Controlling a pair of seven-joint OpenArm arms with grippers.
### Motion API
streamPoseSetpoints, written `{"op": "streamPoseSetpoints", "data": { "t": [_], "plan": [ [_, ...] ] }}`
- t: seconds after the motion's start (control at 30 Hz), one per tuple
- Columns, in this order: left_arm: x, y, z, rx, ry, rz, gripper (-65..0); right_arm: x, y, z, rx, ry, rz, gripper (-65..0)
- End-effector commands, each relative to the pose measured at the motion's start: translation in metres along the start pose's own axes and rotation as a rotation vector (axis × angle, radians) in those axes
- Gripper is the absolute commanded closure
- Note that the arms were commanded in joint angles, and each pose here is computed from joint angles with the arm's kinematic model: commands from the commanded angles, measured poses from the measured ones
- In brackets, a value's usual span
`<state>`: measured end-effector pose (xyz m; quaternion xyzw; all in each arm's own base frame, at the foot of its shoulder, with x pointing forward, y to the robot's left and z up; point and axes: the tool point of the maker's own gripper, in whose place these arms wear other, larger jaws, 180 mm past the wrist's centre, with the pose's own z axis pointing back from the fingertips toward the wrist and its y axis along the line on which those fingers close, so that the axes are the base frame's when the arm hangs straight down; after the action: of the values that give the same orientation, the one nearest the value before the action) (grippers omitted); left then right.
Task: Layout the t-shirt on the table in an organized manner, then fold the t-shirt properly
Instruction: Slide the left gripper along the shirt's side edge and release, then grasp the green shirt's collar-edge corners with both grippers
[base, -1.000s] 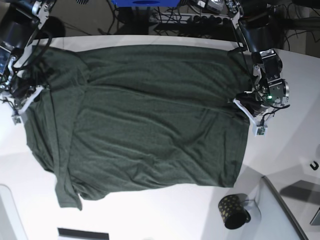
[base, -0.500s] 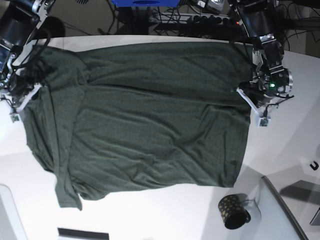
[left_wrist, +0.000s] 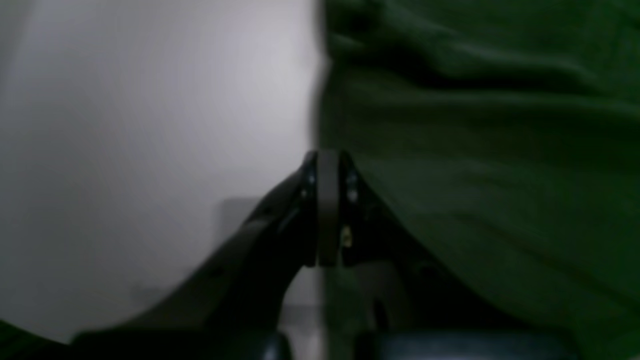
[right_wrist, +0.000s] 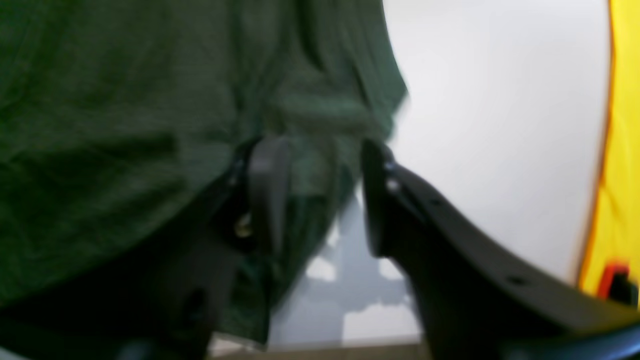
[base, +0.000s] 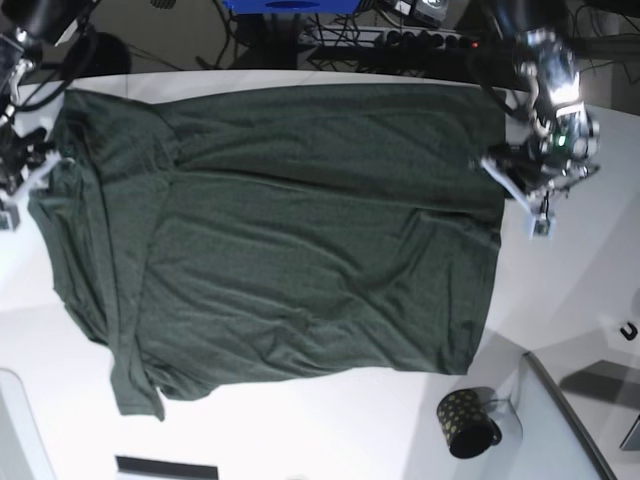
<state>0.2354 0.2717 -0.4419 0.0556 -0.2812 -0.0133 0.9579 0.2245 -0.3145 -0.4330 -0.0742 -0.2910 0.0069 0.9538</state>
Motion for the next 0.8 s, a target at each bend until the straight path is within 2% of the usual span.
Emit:
{"op": "streamPoseSetpoints", "data": {
  "t": [0.0, 0.07, 0.2, 0.27, 0.33, 0.4, 0.47, 0.6, 0.7, 0.77],
  "plan": [
    [0.007, 0.010, 0.013, 0.021, -0.040, 0.003, 0.0, 0.005, -0.011, 0.007, -0.029, -0.032, -0.014, -30.8],
    [-0.002, 0.022, 0.033, 0.035, -0.068, 0.054, -2.0, -0.009, -0.015, 0.013, -0.045, -0.023, -0.055, -35.9],
    [-0.030, 0.044, 0.063, 0.046, -0.089, 0.174, -26.8, -0.031, -0.008, 0.025, 0.014, -0.062, -0.170, -44.1],
    [-0.042, 0.049, 0.072, 0.032, -0.093, 0.233, -33.7, -0.036, -0.001, 0.030, 0.055, -0.086, -0.215, -45.0],
    [-0.053, 0.053, 0.078, 0.021, -0.096, 0.286, -35.2, -0.041, 0.002, 0.032, 0.075, -0.084, -0.235, -45.0],
    [-0.063, 0.055, 0.079, 0.014, -0.085, 0.322, -35.5, -0.052, 0.004, 0.032, 0.081, -0.038, -0.246, -45.2],
    [-0.073, 0.053, 0.075, 0.003, -0.063, 0.347, -35.9, -0.059, 0.006, 0.032, 0.087, 0.000, -0.249, -45.0],
    [-0.089, 0.047, 0.065, -0.016, -0.023, 0.388, -36.0, -0.064, 0.014, 0.031, 0.099, 0.019, -0.261, -45.3],
    [-0.087, 0.045, 0.063, -0.031, -0.029, 0.383, -36.2, -0.067, 0.018, 0.031, 0.106, 0.024, -0.269, -45.5],
    [-0.084, 0.035, 0.064, -0.081, -0.039, 0.335, -36.2, -0.073, 0.021, 0.028, 0.116, 0.038, -0.283, -45.5]
  ]
}}
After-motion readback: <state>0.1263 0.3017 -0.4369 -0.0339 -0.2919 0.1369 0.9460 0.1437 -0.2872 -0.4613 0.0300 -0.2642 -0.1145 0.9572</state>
